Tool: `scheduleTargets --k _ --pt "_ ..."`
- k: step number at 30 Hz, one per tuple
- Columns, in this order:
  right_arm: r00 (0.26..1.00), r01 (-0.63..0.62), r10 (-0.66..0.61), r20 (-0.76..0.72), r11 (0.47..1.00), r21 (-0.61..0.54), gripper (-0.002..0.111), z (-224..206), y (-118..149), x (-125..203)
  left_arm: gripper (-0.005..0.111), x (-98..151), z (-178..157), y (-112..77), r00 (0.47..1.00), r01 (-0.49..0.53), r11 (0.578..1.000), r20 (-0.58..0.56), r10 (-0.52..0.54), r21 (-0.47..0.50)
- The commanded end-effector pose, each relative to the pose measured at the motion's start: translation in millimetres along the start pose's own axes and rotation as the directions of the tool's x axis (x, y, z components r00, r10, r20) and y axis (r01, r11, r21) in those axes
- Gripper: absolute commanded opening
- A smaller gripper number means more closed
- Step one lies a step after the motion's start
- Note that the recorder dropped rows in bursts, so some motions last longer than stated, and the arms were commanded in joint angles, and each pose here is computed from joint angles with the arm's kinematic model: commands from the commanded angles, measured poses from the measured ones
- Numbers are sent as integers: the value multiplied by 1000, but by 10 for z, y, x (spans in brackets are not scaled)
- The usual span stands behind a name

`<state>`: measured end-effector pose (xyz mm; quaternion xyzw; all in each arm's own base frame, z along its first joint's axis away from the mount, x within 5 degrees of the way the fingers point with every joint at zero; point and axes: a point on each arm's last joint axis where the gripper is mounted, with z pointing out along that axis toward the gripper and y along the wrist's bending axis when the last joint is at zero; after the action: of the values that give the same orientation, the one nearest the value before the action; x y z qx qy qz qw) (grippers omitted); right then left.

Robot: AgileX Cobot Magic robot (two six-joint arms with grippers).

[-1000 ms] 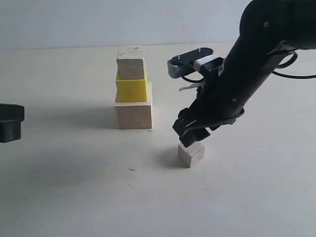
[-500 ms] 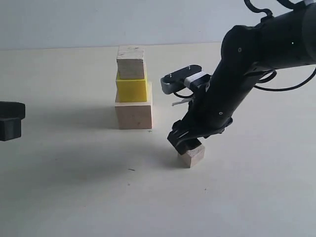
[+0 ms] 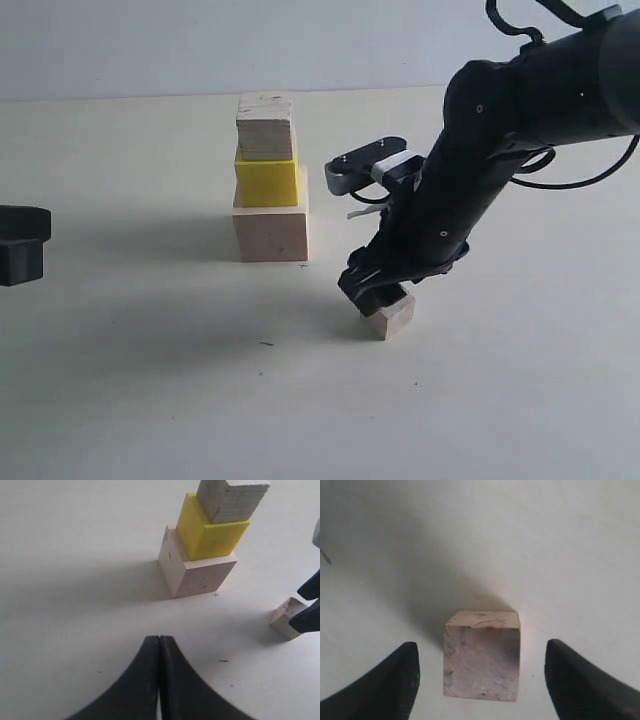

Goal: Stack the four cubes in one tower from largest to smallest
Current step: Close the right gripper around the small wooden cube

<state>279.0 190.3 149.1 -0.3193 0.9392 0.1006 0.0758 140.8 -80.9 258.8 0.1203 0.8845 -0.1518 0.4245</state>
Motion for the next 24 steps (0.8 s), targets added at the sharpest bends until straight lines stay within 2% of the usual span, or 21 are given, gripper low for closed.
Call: scheduleTargets --k 1,11,16,24 --pt "1000 4 -5 -27 1000 -10 67 -39 4 -18 0 3 12 -3 1000 -3 1000 8 3 5" --pt "999 -34 32 -44 999 -31 64 -337 92 -275 0 4 12 -3 1000 -1 1000 7 1 5" --pt "996 -16 19 -91 999 32 64 -249 138 -277 0 4 12 -3 1000 -1 1000 7 1 5" --pt "990 1 5 -143 999 43 64 -73 162 -261 0 5 12 -5 1000 5 1000 6 -5 7"
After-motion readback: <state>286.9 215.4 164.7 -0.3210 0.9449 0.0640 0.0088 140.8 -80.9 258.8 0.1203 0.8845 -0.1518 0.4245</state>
